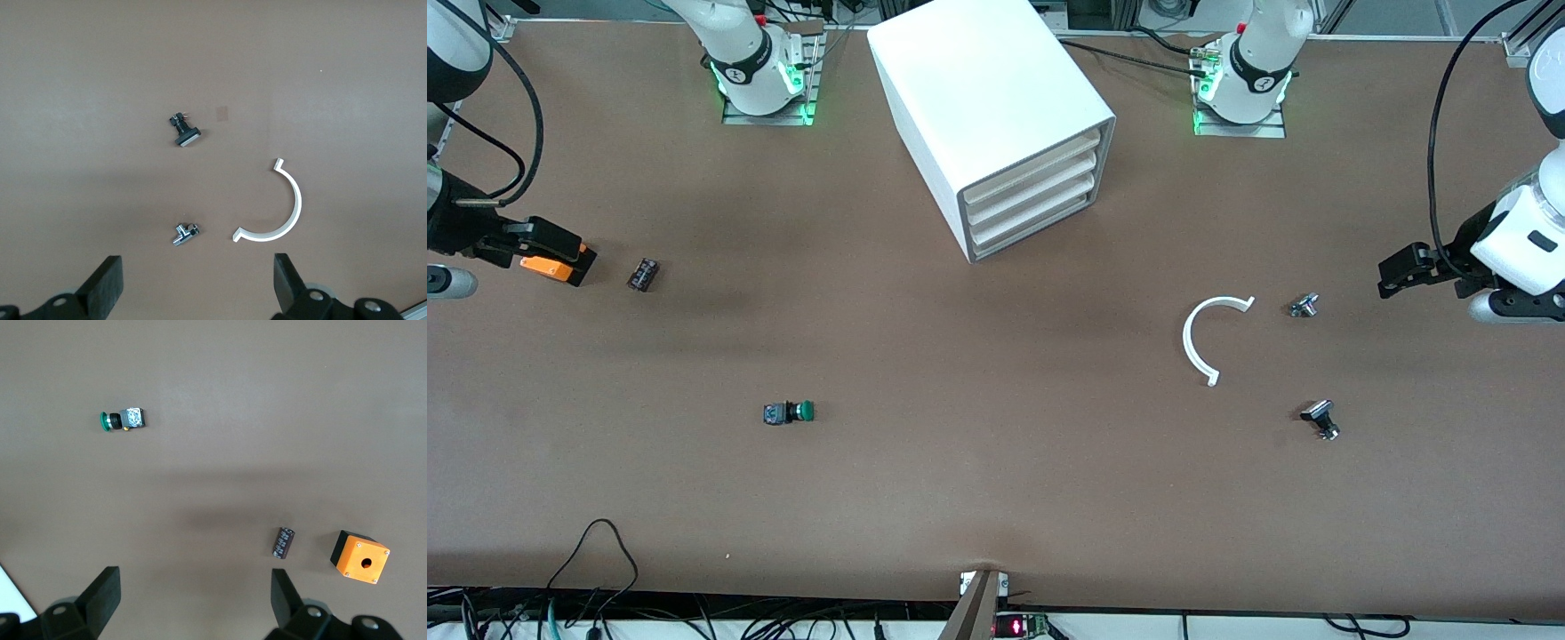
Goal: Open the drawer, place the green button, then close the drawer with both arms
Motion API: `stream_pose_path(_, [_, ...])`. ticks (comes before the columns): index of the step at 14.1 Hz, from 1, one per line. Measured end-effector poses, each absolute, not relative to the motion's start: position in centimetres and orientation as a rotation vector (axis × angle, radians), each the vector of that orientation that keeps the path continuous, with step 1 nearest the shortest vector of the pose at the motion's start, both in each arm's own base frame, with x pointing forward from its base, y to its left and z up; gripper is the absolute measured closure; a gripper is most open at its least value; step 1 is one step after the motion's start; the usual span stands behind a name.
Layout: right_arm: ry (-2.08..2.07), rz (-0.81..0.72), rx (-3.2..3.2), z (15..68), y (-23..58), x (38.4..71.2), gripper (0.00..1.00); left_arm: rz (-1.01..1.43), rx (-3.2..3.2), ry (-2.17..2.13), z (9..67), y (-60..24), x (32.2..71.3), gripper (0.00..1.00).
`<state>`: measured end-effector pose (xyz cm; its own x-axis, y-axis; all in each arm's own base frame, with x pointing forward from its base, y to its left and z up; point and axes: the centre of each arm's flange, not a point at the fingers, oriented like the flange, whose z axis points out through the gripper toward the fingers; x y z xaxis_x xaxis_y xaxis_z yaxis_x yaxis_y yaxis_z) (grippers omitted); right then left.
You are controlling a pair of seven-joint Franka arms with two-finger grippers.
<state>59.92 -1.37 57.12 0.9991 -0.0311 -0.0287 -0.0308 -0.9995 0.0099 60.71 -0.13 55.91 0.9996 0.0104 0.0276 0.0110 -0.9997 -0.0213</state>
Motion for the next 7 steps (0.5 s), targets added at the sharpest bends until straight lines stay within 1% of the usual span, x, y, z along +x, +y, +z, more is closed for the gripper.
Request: stream_pose_path(7, [-0.048, -0.044, 3.131, 57.1, -1.4, 59.9, 0.00, -0.018, -3.114, 0.001, 54.5, -0.4, 61.3, 0.00])
